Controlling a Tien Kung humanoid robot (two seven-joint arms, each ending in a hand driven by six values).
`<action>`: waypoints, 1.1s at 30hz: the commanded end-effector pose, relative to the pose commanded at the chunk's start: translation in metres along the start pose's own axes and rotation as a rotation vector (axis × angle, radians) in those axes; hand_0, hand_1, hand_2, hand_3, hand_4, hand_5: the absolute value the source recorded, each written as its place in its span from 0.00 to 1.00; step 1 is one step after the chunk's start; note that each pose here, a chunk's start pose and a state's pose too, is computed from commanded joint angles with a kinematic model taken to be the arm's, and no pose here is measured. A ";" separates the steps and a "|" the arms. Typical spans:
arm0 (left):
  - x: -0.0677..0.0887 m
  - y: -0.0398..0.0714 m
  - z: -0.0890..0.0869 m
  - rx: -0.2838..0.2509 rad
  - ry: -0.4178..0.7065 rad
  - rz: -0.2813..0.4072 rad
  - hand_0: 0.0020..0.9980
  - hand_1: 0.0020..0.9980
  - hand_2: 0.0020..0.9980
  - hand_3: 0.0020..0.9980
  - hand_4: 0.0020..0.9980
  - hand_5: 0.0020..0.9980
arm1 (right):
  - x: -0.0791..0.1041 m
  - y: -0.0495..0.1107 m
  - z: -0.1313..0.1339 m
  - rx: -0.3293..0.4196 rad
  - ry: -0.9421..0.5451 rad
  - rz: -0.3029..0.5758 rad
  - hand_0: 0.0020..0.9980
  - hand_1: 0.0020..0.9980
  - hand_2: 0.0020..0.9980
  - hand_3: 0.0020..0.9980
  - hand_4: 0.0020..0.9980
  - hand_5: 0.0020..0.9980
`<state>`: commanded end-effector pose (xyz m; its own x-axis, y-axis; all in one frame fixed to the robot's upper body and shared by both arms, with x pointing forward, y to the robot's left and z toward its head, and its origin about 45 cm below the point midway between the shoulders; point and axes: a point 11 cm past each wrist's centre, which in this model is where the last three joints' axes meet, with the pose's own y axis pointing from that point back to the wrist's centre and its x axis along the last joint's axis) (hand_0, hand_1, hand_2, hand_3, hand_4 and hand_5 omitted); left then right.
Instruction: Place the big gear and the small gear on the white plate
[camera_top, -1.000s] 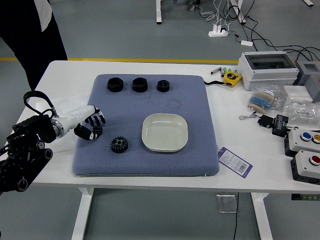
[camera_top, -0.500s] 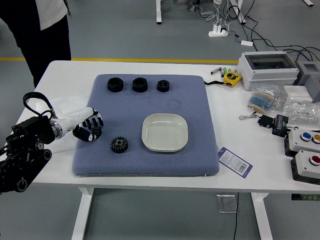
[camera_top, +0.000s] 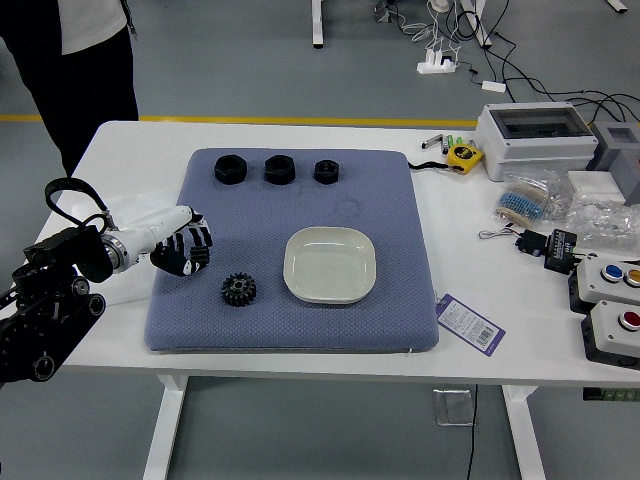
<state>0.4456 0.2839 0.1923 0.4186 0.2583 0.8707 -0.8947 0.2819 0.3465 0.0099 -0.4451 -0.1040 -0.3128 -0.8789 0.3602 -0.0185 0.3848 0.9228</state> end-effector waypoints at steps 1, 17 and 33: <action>0.001 0.000 0.002 -0.006 0.000 0.002 0.32 0.34 0.40 0.51 0.76 0.00 | 0.000 0.000 0.000 0.000 0.000 0.000 0.70 0.68 0.76 0.63 0.84 0.75; 0.007 -0.011 0.128 -0.335 0.012 0.055 0.32 0.34 0.40 0.51 0.79 0.00 | 0.000 0.000 -0.001 -0.003 0.009 0.000 0.70 0.68 0.76 0.62 0.84 0.75; -0.035 -0.038 0.163 -0.345 -0.123 0.053 0.44 0.49 0.53 0.58 0.90 0.16 | 0.001 0.000 -0.006 0.004 0.013 0.004 0.70 0.68 0.76 0.62 0.84 0.75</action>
<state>0.4399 0.1141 0.2058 0.3325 0.1736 0.9270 -0.8005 0.5717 0.1801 0.0149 -0.4476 -0.1025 -0.3006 -0.8809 0.3656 -0.0215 0.3895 0.9208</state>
